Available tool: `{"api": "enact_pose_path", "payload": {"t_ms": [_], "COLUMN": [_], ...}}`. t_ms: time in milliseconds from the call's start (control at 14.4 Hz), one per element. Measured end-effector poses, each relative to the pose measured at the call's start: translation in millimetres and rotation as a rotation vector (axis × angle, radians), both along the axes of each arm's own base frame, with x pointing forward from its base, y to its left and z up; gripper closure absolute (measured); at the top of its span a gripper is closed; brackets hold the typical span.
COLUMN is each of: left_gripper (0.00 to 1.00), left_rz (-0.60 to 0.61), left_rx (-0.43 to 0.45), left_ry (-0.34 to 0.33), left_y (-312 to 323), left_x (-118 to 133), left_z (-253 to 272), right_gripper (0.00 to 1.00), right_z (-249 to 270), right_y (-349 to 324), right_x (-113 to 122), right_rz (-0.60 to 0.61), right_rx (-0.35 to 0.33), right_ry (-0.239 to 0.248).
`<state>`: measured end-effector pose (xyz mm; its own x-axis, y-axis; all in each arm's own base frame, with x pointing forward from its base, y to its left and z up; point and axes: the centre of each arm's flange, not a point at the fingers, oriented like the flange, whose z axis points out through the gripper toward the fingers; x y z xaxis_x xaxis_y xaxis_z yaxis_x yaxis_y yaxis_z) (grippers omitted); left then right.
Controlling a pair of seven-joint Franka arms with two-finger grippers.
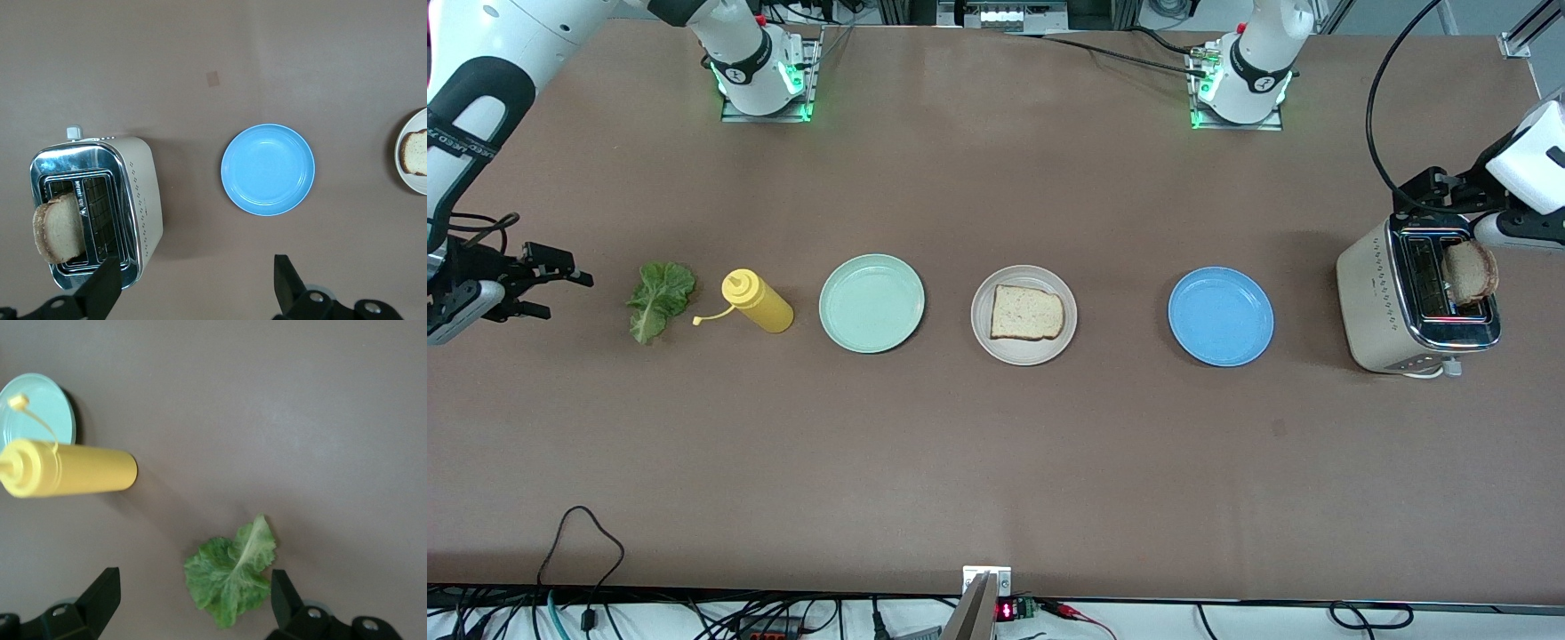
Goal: Make sandwich in beige plate with both arms
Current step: 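Lower the right gripper onto the green lettuce leaf and grasp it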
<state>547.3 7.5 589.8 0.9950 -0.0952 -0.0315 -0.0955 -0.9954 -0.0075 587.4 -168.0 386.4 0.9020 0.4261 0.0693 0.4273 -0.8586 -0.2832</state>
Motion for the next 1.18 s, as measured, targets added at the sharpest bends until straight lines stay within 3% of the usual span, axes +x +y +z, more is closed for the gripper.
{"api": "enact_pose_path", "payload": {"t_ms": [277,347,624,763,1040,1179], "left_gripper": [0.00,0.00,0.00,0.00,0.00,0.00], "left_rz": [0.001,0.001,0.001,0.001,0.001,0.001], "left_rx": [0.000,0.000,0.000,0.000,0.000,0.000], "left_ry": [0.000,0.000,0.000,0.000,0.000,0.000], "left_y": [0,0,0,0,0,0], "left_x": [0,0,0,0,0,0], "left_z": [0,0,0,0,0,0], "right_gripper": [0.00,0.00,0.00,0.00,0.00,0.00], "right_z": [8,2,-40,-64,-113,-133], "right_y": [57,67,61,46,38,42], "right_x": [19,24,42,43,37,35], "right_rz": [-0.211,-0.237,-0.290,-0.309,-0.346,-0.360], "right_rx": [-0.179,-0.224,-0.314,-0.310,-0.260,-0.256], "right_ry": [0.175,0.199,0.169,0.160,0.204,0.202]}}
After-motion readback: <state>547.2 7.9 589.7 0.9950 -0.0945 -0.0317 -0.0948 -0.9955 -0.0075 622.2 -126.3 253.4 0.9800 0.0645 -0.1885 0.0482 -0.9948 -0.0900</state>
